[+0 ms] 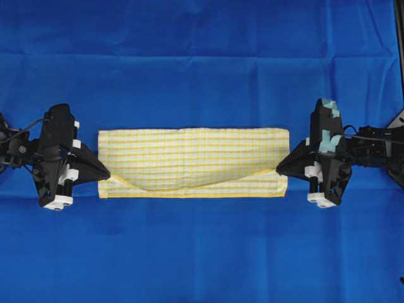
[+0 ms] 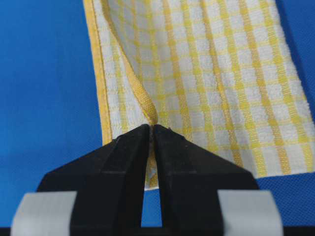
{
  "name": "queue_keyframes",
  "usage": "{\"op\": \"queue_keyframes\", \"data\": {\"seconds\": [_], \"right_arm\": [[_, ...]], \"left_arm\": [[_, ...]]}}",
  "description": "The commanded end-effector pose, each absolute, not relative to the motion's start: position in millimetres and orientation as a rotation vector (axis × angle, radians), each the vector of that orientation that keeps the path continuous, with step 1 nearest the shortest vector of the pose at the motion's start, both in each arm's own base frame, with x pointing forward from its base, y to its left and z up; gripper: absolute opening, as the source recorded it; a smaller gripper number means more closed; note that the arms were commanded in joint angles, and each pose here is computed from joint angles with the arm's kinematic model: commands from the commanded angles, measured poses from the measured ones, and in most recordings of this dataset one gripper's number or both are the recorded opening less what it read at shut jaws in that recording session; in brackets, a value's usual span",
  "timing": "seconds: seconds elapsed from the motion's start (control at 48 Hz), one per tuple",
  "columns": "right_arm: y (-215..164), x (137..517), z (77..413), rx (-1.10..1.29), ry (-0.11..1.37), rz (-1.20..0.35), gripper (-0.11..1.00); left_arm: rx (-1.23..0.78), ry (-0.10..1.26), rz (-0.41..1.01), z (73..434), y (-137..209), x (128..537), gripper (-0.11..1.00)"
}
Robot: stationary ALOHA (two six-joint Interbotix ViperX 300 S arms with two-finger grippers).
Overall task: Fold the yellow towel.
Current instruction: 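Pull the top edge down toward the bottom edge with both grippers, then open both grippers and release the folded edge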
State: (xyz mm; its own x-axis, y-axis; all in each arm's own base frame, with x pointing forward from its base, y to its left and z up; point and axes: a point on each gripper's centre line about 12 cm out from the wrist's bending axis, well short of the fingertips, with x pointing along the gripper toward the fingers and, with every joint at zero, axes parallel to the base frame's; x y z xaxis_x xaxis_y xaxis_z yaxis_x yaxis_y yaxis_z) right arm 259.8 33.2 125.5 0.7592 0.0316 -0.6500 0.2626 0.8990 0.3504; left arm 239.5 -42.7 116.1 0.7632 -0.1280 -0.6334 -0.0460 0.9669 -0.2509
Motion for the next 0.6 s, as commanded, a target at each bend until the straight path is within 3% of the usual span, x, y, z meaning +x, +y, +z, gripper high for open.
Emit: {"op": "queue_keyframes", "data": {"seconds": [0.0, 0.104, 0.229, 0.313, 0.5, 0.542, 0.584], "right_arm": [[36.2, 265.6, 130.4, 0.449, 0.691, -0.12, 0.06], [36.6, 266.7, 129.7, 0.449, 0.697, -0.119, 0.2], [36.1, 266.8, 131.5, 0.451, 0.69, -0.119, 0.57], [36.2, 266.7, 133.9, 0.451, 0.682, -0.116, 0.77], [33.7, 263.8, 142.6, 0.447, 0.649, -0.108, 0.72], [31.4, 263.2, 143.1, 0.447, 0.644, -0.115, 0.73], [26.9, 262.8, 143.4, 0.447, 0.639, -0.128, 0.73]], "left_arm": [[-0.261, 0.696, -0.051, 120.0, -44.5, 242.8, 0.02], [-0.264, 0.692, -0.05, 121.2, -44.5, 243.3, 0.03], [-0.275, 0.674, -0.051, 126.3, -45.1, 246.5, 0.04], [-0.291, 0.66, -0.049, 131.2, -45.5, 248.4, 0.19], [-0.284, 0.665, -0.053, 138.9, -45.0, 245.5, 0.76], [-0.283, 0.657, -0.049, 141.1, -43.1, 245.4, 0.84], [-0.284, 0.651, -0.039, 142.4, -40.0, 245.3, 0.85]]}}
